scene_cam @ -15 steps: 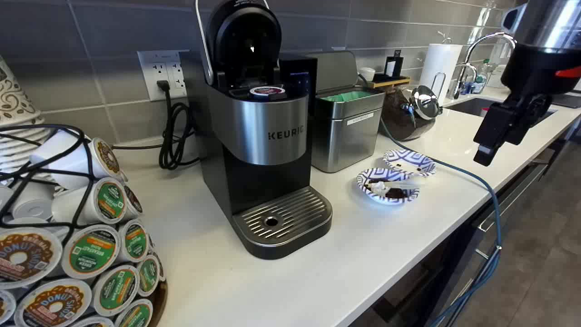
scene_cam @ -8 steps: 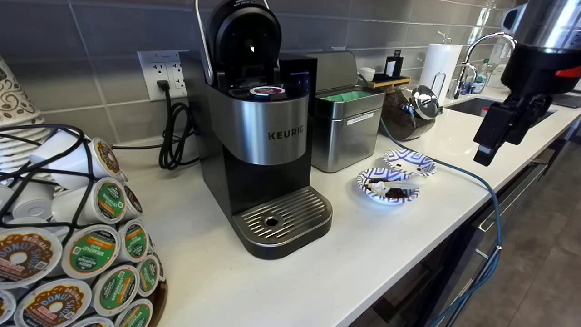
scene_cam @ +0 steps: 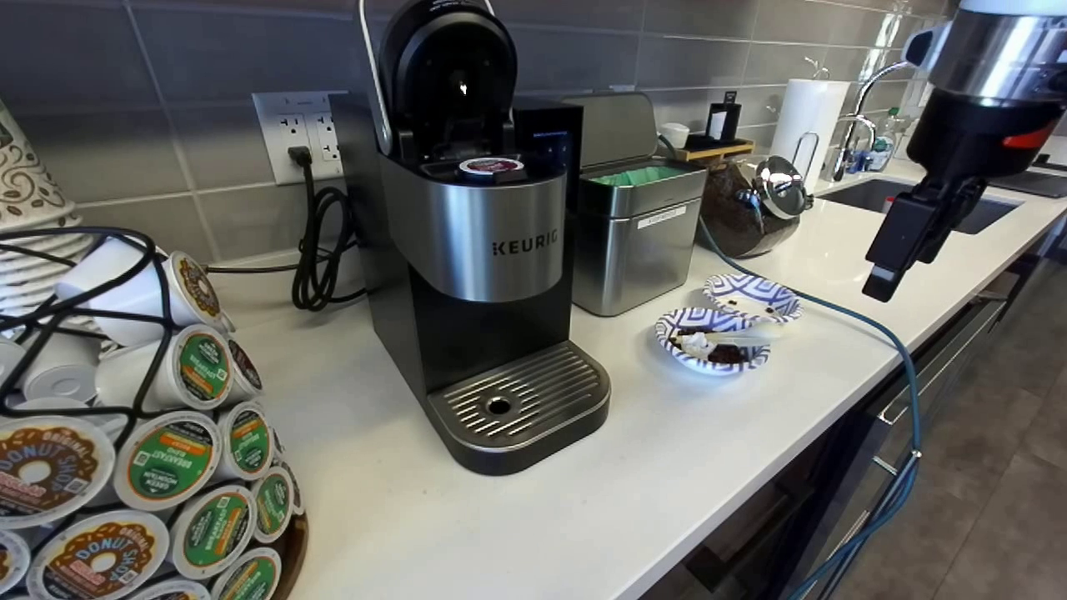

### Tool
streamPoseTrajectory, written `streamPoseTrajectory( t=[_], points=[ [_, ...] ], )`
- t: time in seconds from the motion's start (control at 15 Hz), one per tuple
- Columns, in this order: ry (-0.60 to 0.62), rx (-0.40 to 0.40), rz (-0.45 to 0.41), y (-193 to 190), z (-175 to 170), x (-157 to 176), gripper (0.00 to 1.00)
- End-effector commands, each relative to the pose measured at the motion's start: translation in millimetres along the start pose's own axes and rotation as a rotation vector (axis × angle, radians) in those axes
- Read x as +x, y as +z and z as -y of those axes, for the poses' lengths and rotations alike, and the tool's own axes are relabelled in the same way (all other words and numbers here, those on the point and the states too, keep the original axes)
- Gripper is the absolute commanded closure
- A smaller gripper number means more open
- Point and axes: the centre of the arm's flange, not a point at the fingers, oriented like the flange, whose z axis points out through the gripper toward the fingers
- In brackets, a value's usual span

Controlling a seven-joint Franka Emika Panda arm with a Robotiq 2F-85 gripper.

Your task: Remove the plastic knife from the left plate and put it in the plate on the right

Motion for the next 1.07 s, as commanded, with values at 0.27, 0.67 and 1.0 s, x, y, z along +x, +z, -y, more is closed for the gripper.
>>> streamPoseTrajectory(
  t=[0.27, 0.67, 1.0],
  points=[
    [0.128, 0.030, 0.095, 73.7, -51.7, 56.7, 0.00],
    [0.138, 0.036, 0.094, 82.5, -61.7, 49.4, 0.00],
    [0.152, 0.269, -0.113, 97.4, -35.5, 65.1, 0.00]
  ],
)
